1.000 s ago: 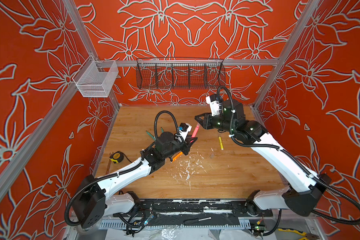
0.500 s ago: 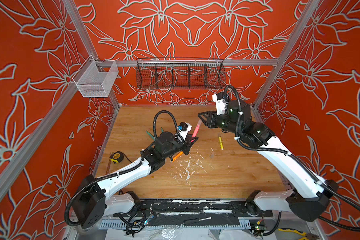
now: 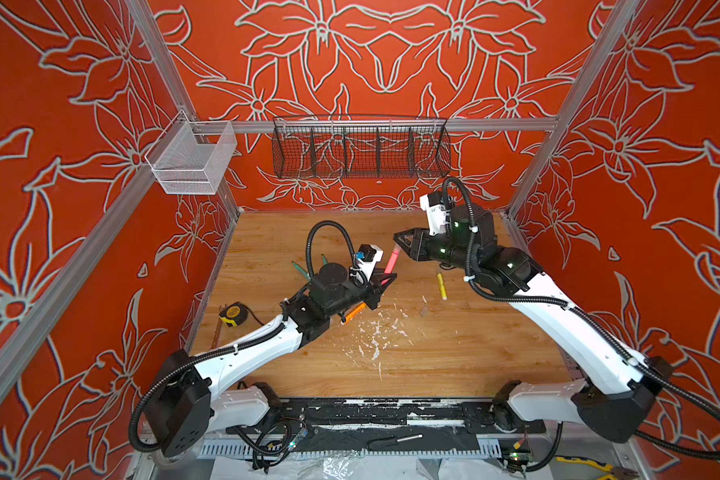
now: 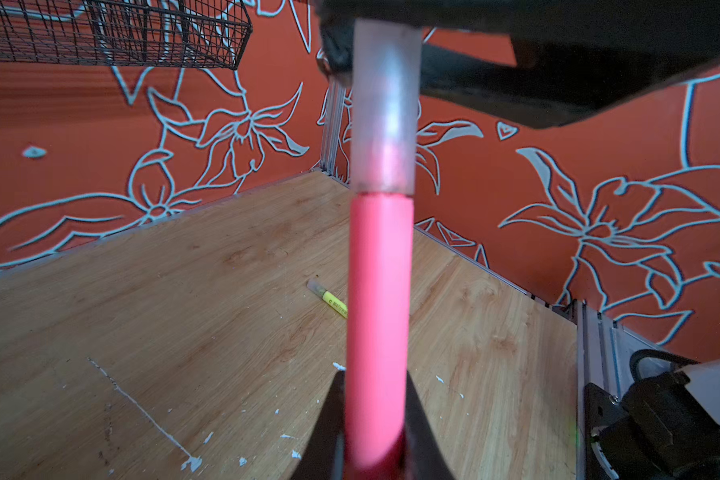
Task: Insert the pens into the pen caps
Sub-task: 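Move the right gripper back down over the capped pink marker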
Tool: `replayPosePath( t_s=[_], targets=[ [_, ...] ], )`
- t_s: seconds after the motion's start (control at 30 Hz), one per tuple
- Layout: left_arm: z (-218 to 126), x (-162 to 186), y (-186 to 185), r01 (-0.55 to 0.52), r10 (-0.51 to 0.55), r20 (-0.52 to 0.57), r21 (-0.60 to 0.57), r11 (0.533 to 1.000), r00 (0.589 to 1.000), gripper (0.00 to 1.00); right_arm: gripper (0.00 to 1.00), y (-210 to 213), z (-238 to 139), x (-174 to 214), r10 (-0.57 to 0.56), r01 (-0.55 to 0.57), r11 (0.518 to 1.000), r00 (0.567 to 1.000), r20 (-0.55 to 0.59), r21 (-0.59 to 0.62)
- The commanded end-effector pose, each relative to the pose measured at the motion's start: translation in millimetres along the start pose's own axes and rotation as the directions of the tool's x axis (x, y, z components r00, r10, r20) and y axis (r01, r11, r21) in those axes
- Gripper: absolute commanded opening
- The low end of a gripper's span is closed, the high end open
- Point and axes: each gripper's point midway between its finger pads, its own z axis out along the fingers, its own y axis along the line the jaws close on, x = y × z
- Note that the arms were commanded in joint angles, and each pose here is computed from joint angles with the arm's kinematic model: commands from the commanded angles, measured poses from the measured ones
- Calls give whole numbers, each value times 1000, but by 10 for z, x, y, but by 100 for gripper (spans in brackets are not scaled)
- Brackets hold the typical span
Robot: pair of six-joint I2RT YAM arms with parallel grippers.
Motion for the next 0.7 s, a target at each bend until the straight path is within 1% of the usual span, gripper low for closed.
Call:
replayPosePath(
  t_s=[0.0, 0.07, 0.23, 0.4, 0.57, 0.67],
  targets=[
    [-20, -223, -50, -11, 9, 64, 19, 1000, 998, 0, 28, -5, 57, 59, 20, -20, 1000, 1000, -21, -16],
    [-15, -230, -49, -10, 9, 65, 19, 1000, 998, 0, 28, -19, 51, 78, 20, -20, 1000, 1000, -24, -12],
    [4, -252, -52, -2, 0, 71, 22, 1000, 997, 0, 18, -10, 40, 98, 17, -18, 1000, 999, -28, -23],
    [31, -321, -57, 34, -36, 86, 28, 999, 996, 0, 1, 27, 21, 115, 11, -12, 999, 999, -31, -43],
    [92, -466, -82, 49, -52, 87, 39, 998, 995, 0, 0, 13, 10, 183, 0, -3, 999, 999, -47, -48],
    [89, -609, -48, 52, -54, 129, 20, 998, 990, 0, 0, -15, -9, 276, -21, 18, 999, 997, -68, -47]
  ],
)
